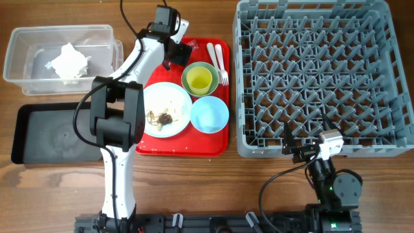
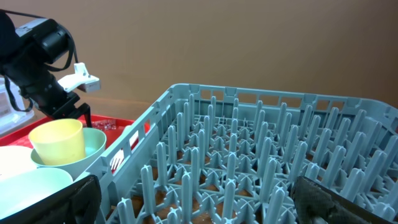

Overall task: Sort waste into correct bins and load items into the dishwasher rack
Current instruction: 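Lower the left gripper onto the red snack wrapper and grasp it, then carry the wrapper left and release it into the clear bin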

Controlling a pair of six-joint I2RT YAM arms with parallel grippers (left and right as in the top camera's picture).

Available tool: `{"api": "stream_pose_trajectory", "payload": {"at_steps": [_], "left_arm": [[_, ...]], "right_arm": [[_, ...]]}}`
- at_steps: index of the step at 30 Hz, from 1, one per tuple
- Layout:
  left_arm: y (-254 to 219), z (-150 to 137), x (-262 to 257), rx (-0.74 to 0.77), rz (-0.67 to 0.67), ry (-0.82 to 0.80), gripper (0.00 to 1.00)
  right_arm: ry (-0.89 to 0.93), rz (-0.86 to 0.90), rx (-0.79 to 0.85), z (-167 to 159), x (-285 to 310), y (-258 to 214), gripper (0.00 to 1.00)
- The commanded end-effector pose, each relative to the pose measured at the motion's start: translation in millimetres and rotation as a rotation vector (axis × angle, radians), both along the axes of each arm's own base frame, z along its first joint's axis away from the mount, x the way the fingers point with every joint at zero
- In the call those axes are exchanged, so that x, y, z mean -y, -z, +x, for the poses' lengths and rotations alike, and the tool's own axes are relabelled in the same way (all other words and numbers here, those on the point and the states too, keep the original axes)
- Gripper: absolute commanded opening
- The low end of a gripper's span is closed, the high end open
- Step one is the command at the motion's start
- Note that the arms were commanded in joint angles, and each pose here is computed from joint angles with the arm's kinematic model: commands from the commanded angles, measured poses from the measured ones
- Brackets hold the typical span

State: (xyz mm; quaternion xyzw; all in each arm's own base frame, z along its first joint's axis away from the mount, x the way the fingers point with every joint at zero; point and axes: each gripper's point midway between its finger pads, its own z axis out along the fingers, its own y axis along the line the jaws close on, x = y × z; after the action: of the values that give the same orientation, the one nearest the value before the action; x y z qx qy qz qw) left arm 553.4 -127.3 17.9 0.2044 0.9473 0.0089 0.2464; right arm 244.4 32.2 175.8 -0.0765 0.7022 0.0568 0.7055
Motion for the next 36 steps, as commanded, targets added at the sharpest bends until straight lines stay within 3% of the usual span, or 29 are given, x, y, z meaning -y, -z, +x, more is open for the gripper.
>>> {"api": "stream_pose_trajectory", "payload": {"at_steps": [1, 9, 11, 13, 17, 25, 31, 36], "left_arm": [[29.5, -4.2, -1.3, -0.045, 0.005, 0.019, 0.89], [45.5, -6.1, -9.7, -0.074, 0.009, 0.001, 0.84], [45.6, -6.3, -10.4, -0.076, 0.009, 0.0, 0.74], [45.4, -6.0, -12.2, -0.074, 0.017, -0.005, 0.56], [43.8, -3.8, -22.2, -0.06, 0.07, -0.031, 0.35], [25.0, 1.5, -22.2, -0.026, 0.038, -0.09, 0.04], [-15.2, 9.5, -20.8, 0.045, -0.002, -0.129, 0.04], [-75.8, 17.9, -33.8, 0.155, -0.101, -0.331, 0.04]], "right_arm": [[0.013, 0.004, 0.005, 0.2, 2.4, -0.9, 1.0], [0.013, 0.004, 0.005, 0.2, 2.5, -0.9, 1.0], [0.013, 0.004, 0.005, 0.2, 2.5, -0.9, 1.0], [0.013, 0.004, 0.005, 0.2, 2.5, -0.9, 1.0], [0.013, 0.004, 0.005, 0.2, 2.5, -0.9, 1.0], [0.013, 0.004, 0.005, 0.2, 2.5, -0.9, 1.0], [0.013, 0.004, 0.005, 0.2, 2.5, -0.9, 1.0], [0.013, 0.004, 0.005, 0.2, 2.5, -0.9, 1.0]]}}
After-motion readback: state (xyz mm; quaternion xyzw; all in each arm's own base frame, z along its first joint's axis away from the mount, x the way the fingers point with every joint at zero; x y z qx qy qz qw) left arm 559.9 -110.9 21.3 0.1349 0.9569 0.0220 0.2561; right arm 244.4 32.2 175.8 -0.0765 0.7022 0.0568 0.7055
